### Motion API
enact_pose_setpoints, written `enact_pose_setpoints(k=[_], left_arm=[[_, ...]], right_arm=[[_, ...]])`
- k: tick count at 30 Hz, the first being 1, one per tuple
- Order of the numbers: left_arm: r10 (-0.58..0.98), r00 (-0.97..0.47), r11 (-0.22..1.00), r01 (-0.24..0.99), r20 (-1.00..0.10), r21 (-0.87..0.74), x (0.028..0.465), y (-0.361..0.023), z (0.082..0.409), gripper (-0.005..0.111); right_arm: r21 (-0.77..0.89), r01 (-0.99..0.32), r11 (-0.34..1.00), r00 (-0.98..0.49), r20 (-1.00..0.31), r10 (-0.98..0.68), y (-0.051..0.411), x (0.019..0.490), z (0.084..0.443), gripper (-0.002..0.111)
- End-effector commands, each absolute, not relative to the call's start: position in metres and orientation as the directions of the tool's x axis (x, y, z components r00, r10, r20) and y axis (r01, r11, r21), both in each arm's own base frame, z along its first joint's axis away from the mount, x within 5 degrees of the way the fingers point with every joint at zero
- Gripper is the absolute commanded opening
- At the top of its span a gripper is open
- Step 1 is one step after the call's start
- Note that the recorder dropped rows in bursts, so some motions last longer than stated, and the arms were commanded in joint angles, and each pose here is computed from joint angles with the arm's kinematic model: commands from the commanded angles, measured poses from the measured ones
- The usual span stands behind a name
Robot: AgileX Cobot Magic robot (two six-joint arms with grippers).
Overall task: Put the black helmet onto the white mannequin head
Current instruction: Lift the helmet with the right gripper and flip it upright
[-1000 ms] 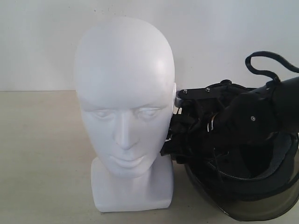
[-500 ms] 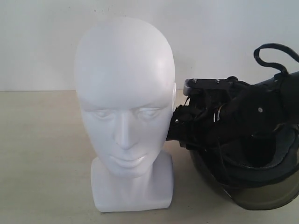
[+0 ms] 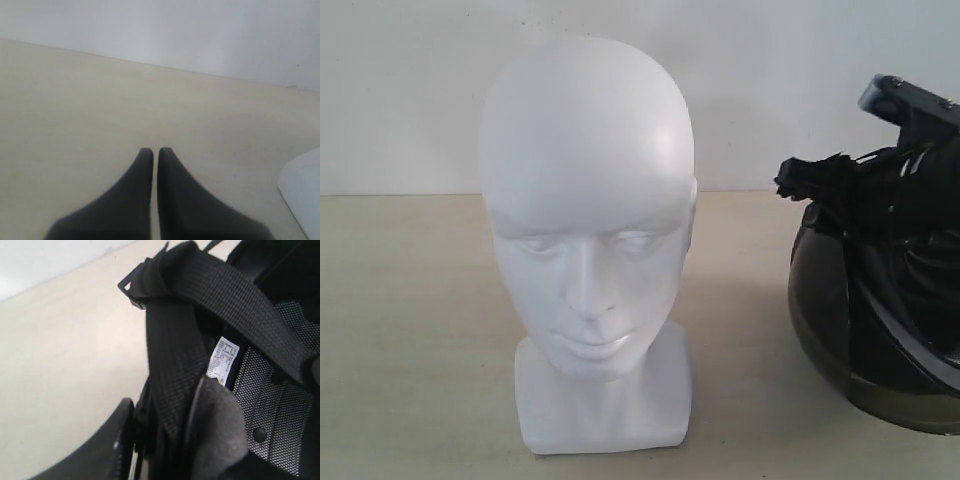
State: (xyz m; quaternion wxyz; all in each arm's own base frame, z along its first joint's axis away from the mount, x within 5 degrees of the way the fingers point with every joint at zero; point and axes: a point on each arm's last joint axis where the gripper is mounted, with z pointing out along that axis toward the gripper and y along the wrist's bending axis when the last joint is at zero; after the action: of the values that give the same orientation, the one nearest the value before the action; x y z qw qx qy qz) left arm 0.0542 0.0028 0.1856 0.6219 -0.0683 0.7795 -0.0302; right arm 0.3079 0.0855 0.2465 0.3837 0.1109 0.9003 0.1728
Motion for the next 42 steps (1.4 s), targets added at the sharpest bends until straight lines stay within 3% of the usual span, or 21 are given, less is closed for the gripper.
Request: enact_pose_setpoints(k=[1,7,12,14,16,23,27,33,42], left_arm=[[-0.147,-0.211,0.989,-0.063,-0.967,-0.136,0.054,0.003,0.185,0.004],[-0.147,-0.211,0.989,-0.063,-0.967,-0.136,0.054,0.003,0.185,0.004],[-0.147,-0.211,0.989,-0.063,-0.967,-0.136,0.054,0.003,0.185,0.004],[-0.147,-0.211,0.989,-0.063,-0.967,-0.136,0.054,0.003,0.185,0.004],[-0.147,-0.211,0.989,-0.063,-0.967,-0.136,0.054,0.003,0.185,0.004],[-0.147,-0.211,0.989,-0.063,-0.967,-0.136,0.054,0.003,0.185,0.004],[-0.147,-0.211,0.989,-0.063,-0.967,-0.136,0.054,0.003,0.185,0.004],[-0.147,-0.211,0.989,-0.063,-0.967,-0.136,0.054,0.003,0.185,0.004],[-0.147,-0.211,0.989,-0.063,-0.967,-0.136,0.054,0.003,0.185,0.004]], right_arm=[[0.456,0.025,0.89,-0.528,-0.75,0.398,0.077,0.307,0.282,0.0],[0.643,0.013,0.766,-0.357,-0.713,0.604,0.075,0.306,0.316,0.0],[0.798,-0.032,0.601,-0.245,-0.589,0.77,0.075,0.312,0.343,0.0],[0.853,-0.086,0.515,-0.201,-0.521,0.829,0.075,0.312,0.352,0.0],[0.893,-0.225,0.39,-0.154,-0.428,0.891,0.077,0.312,0.367,0.0],[0.902,-0.431,-0.001,-0.203,-0.096,0.975,0.081,0.329,0.367,0.0],[0.836,-0.523,-0.165,-0.291,0.006,0.957,0.089,0.346,0.366,0.0],[0.746,-0.597,-0.296,-0.347,0.092,0.933,0.089,0.354,0.394,0.0],[0.706,-0.614,-0.353,-0.394,0.113,0.912,0.095,0.353,0.414,0.0]])
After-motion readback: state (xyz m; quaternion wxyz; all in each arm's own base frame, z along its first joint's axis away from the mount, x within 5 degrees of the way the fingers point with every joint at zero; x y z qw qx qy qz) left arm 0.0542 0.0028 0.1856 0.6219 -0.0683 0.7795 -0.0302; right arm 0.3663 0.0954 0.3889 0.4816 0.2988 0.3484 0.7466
